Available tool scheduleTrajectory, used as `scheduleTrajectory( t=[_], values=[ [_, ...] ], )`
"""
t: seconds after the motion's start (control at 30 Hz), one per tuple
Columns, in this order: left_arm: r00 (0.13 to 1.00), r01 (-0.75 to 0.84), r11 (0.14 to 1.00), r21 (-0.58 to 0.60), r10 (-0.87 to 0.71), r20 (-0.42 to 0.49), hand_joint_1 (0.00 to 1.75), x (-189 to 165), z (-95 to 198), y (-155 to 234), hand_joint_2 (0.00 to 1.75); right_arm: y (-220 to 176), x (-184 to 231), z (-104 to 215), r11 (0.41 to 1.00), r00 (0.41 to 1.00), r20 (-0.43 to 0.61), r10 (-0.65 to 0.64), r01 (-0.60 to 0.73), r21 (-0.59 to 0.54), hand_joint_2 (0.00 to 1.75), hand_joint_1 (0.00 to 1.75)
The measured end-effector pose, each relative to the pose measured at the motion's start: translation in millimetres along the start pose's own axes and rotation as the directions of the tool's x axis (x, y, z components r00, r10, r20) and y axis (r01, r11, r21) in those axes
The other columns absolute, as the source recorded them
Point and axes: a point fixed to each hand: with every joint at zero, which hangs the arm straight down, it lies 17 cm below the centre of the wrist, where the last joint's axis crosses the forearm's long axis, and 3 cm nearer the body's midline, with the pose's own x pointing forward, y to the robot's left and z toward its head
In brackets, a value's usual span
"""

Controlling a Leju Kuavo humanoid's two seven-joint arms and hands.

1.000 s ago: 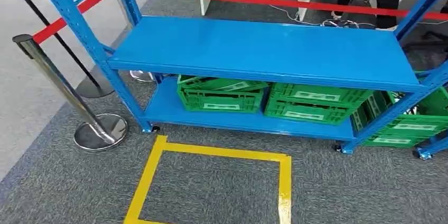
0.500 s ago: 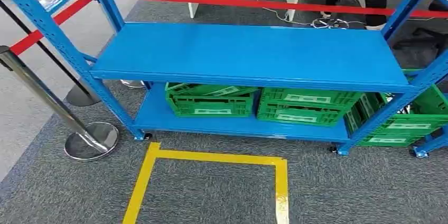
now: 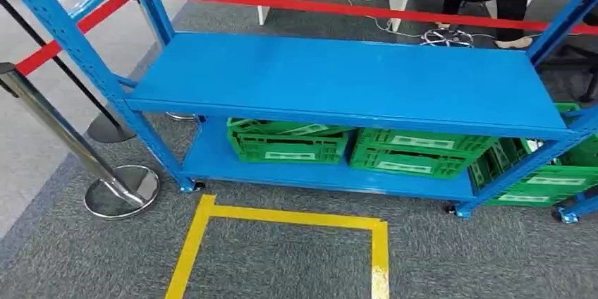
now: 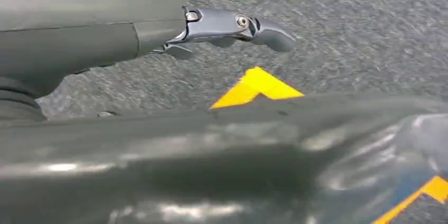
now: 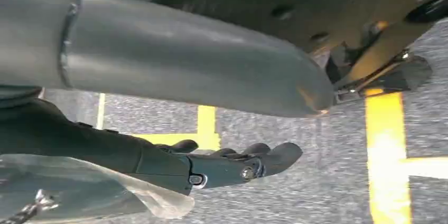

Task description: Take the parts from the cabinet and place them on the table.

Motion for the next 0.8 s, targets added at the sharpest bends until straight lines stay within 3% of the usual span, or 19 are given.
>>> scheduleTrajectory(
  t=[0.8],
  values=[
    [1.000, 0.015, 1.000, -0.010, -0.015, 0.018, 0.00, 5.6, -2.4, 0.7, 0.00, 1.3, 0.9, 0.1, 1.000, 1.000, -0.003, -0.014, 0.014, 0.007, 0.00, 0.00]
  ],
)
